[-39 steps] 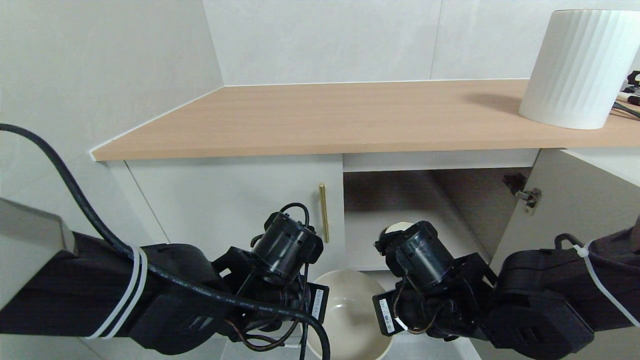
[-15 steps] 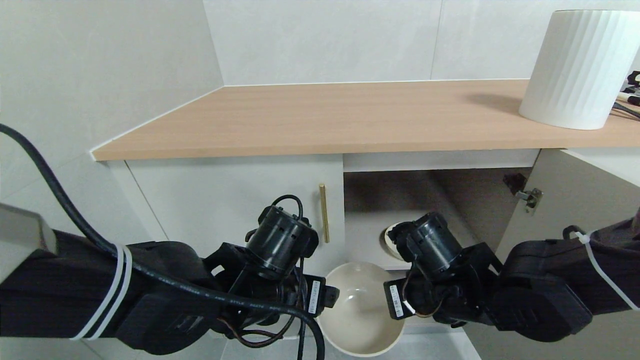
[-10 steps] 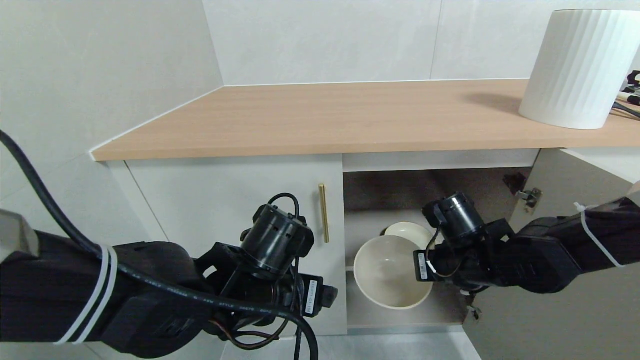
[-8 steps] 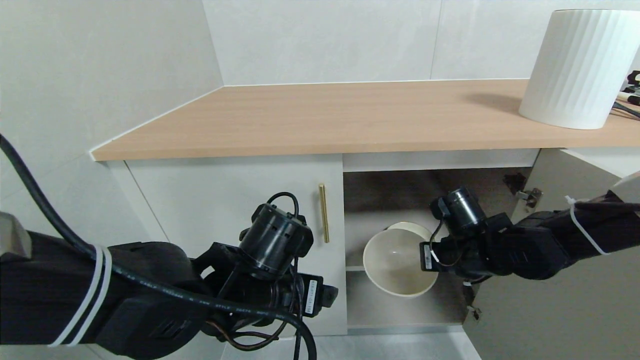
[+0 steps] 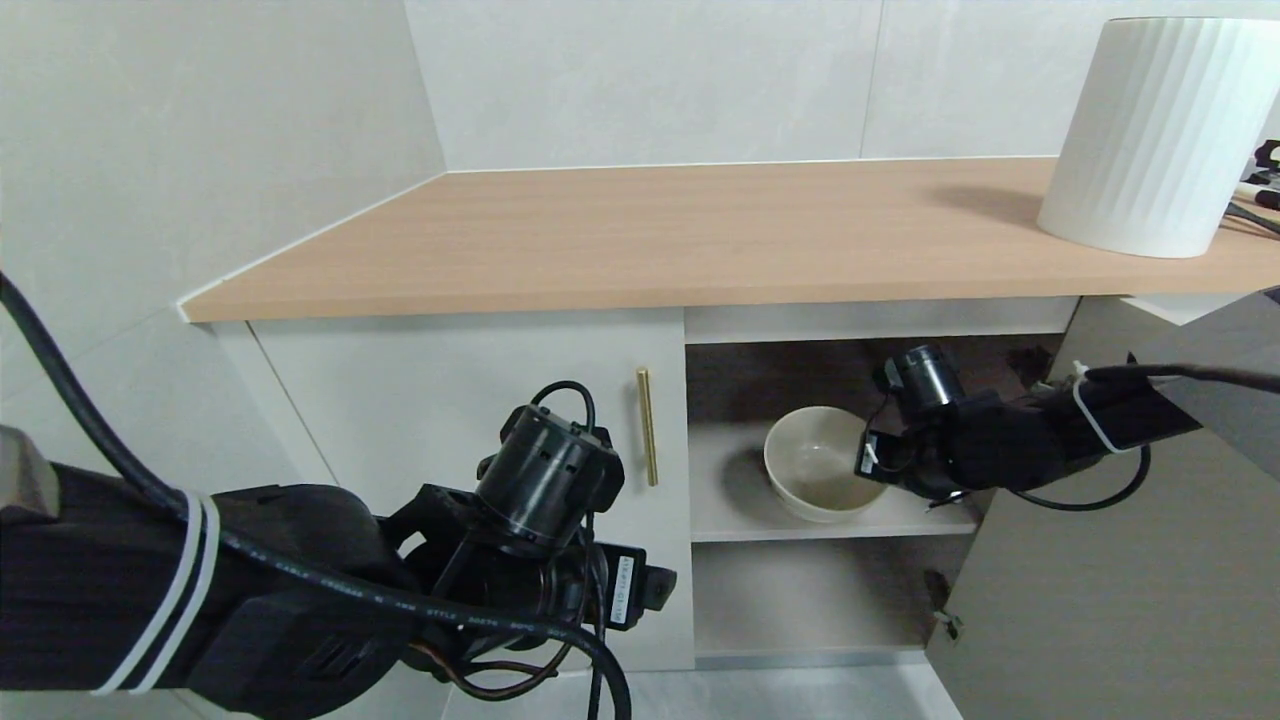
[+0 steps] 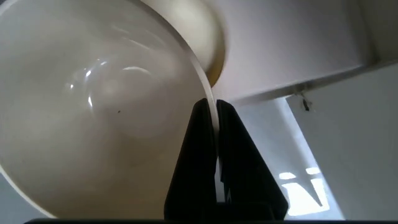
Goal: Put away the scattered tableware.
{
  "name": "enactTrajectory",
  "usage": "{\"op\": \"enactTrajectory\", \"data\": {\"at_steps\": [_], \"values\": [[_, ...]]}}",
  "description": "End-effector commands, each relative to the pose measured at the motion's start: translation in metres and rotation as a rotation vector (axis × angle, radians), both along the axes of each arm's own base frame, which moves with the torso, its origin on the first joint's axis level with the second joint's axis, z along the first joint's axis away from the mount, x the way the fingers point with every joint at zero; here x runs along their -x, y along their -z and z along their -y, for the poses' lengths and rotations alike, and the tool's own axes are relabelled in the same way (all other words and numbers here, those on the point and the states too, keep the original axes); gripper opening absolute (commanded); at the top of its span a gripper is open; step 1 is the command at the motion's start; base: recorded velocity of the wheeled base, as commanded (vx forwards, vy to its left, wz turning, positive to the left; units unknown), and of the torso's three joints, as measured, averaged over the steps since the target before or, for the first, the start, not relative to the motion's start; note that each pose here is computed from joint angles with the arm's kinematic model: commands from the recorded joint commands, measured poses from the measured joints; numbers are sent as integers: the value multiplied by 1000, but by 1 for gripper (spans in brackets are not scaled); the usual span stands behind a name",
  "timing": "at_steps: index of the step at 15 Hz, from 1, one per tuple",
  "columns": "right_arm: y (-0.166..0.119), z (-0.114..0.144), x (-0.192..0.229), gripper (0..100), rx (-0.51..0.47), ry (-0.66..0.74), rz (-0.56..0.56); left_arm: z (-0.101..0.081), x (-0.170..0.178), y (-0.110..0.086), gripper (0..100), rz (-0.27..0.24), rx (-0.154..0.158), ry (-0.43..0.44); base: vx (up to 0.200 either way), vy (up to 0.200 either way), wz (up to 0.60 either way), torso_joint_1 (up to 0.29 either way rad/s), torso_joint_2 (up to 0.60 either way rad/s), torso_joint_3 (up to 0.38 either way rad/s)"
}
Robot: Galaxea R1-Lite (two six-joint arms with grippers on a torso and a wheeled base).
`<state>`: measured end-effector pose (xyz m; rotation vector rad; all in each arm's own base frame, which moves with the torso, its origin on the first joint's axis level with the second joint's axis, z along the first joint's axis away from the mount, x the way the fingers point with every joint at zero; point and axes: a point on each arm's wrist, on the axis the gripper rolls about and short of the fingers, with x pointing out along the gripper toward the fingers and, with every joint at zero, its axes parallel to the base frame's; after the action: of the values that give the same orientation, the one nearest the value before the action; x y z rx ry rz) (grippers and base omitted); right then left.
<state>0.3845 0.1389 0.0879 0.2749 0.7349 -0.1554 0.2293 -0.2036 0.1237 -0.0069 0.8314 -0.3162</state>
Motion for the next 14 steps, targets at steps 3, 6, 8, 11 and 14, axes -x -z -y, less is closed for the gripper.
{"op": "enactTrajectory", "data": {"at_steps": [3,6,8,11,14], "values": [[19,5,-19,0,-6,39,-16,0,0,0,100,1,2,-1,0,0,0,0,0,0],[34,1,-30,0,-26,69,-28,0,0,0,100,3,2,0,0,0,0,0,0,0],[37,0,-33,0,-29,71,-26,0,0,0,100,3,2,0,0,0,0,0,0,0],[37,4,-39,0,-45,95,-15,0,0,-1,100,4,3,0,0,0,0,0,0,0],[39,5,-40,0,-44,99,-17,0,0,0,100,3,2,0,0,0,0,0,0,0]]}}
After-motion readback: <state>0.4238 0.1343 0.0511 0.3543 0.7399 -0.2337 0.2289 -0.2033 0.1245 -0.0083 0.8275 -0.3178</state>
